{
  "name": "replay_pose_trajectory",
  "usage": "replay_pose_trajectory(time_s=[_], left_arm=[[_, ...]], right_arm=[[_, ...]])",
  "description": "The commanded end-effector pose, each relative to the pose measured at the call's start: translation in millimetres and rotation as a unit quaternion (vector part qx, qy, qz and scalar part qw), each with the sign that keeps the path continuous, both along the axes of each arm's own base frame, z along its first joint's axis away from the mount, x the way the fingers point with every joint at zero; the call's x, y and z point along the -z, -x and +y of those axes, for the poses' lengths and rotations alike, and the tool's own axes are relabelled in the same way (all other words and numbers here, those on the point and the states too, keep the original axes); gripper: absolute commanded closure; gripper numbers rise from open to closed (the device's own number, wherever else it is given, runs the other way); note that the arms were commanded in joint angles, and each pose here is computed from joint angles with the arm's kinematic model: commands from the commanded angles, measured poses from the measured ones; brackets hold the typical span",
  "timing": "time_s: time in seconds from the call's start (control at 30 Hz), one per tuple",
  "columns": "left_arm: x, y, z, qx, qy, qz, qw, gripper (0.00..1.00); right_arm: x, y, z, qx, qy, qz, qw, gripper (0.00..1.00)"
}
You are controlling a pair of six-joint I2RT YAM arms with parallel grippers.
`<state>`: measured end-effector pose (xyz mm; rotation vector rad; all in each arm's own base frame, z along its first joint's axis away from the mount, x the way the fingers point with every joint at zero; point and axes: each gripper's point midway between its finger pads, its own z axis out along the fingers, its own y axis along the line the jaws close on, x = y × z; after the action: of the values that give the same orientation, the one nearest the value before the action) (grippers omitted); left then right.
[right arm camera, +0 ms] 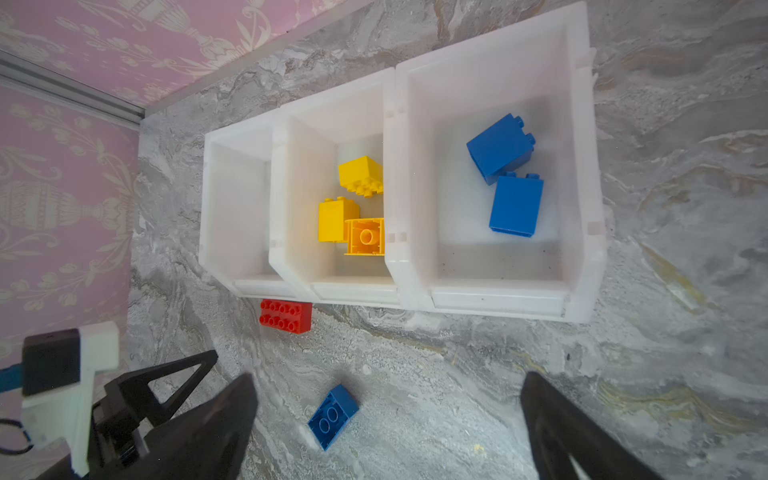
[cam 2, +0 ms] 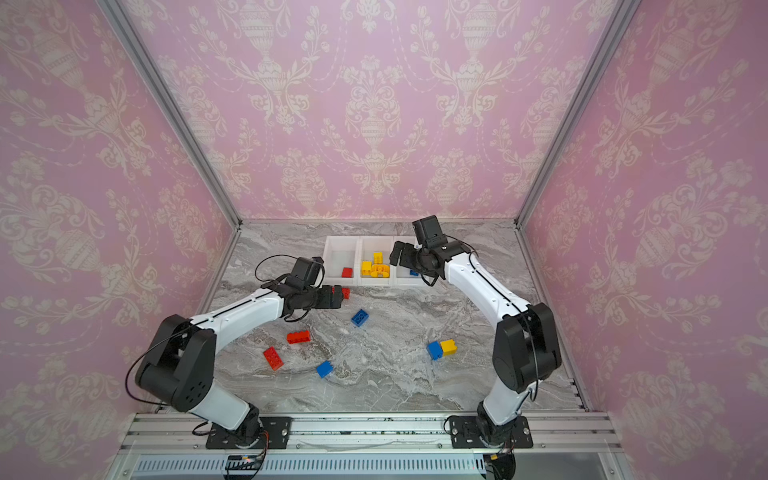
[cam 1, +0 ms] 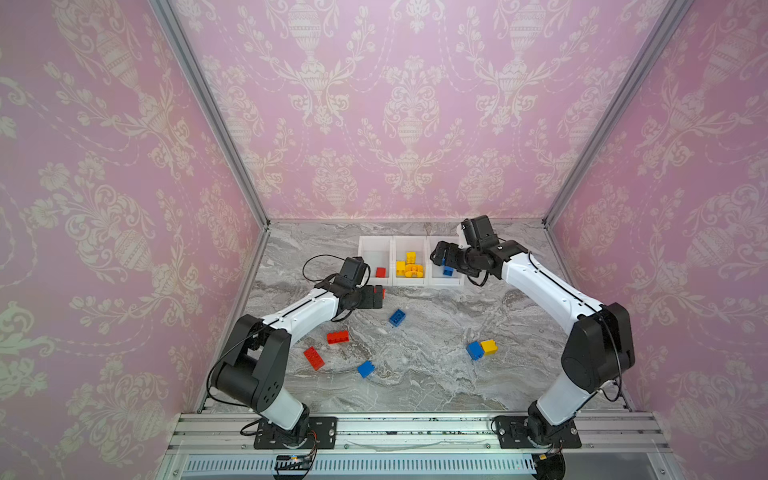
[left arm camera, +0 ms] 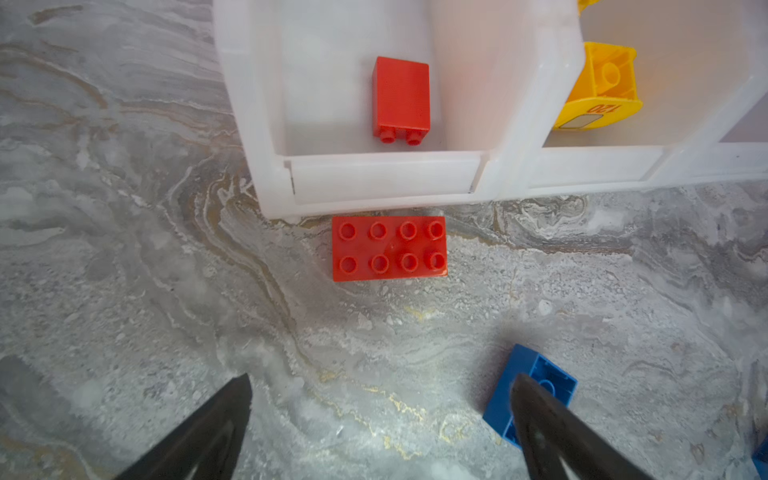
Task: Sort the legos into containers by color
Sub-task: 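Lower the left gripper onto the large red brick while the right gripper withdraws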
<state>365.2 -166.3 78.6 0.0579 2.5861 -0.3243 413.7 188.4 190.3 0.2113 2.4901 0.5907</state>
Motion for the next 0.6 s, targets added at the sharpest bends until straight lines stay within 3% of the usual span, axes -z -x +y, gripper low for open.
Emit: replay_pose_trajectory(time_s=[0.0, 0.23, 0.57], left_arm=[[6, -6, -4, 0.012, -0.037, 0.006, 0.999, 0.01], [18, -25, -19, 0.023, -0.066, 0.005, 0.998, 0.01], [36, -39, -18, 0.005, -0.110, 0.010, 0.994, 0.09]], right_arm=[[-10, 21, 5, -0.034, -0.020, -0.015, 0.999, 0.00], [11, 61, -9, -0.038, -0.022, 0.006, 0.999, 0.00], [4, 71, -26, -0.028, -0.021, -0.008, 0.999, 0.00]])
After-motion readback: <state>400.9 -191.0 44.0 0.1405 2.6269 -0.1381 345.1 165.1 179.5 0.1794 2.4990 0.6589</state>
